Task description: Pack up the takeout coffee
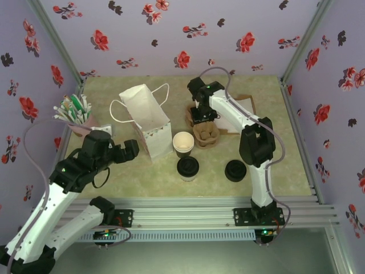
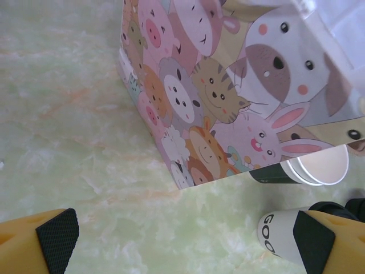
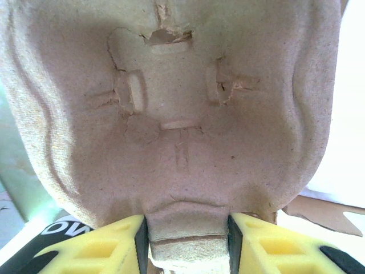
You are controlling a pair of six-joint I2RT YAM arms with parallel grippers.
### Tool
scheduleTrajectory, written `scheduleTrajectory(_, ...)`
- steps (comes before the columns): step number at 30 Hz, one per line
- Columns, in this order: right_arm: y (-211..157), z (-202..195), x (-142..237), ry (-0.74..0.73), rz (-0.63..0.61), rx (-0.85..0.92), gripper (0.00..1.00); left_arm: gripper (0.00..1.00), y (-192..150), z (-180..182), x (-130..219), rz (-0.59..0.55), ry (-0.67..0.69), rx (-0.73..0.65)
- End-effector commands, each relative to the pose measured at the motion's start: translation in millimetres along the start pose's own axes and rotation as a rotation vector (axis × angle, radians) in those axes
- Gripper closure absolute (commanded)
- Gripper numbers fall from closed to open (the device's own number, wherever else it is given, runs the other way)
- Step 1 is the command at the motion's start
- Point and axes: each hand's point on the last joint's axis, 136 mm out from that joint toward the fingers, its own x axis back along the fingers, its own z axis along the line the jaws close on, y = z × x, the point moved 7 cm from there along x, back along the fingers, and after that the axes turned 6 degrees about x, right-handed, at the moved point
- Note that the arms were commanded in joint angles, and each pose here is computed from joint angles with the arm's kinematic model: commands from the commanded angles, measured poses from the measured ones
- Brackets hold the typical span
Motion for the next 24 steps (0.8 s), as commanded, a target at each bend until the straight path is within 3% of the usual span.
scheduleTrajectory(1,-8.0,-7.4,31.2,-0.007,-0.041,-0.011,0.59,0.01,17.4,-3.2,18.1,-0.082,-0.001,-0.033)
scheduleTrajectory(13,-41.9,-13.7,93.6,0.050,-0.165,-0.028,0.59,0.01,61.7,-6.0,37.6,-0.163,0.145,-0.094)
scheduleTrajectory(24,-85.9,-20.9,132.5,0.101,-0.241,-0.050,0.59,0.01,170.7,-55.0,45.3,-0.261,0.047,-0.048)
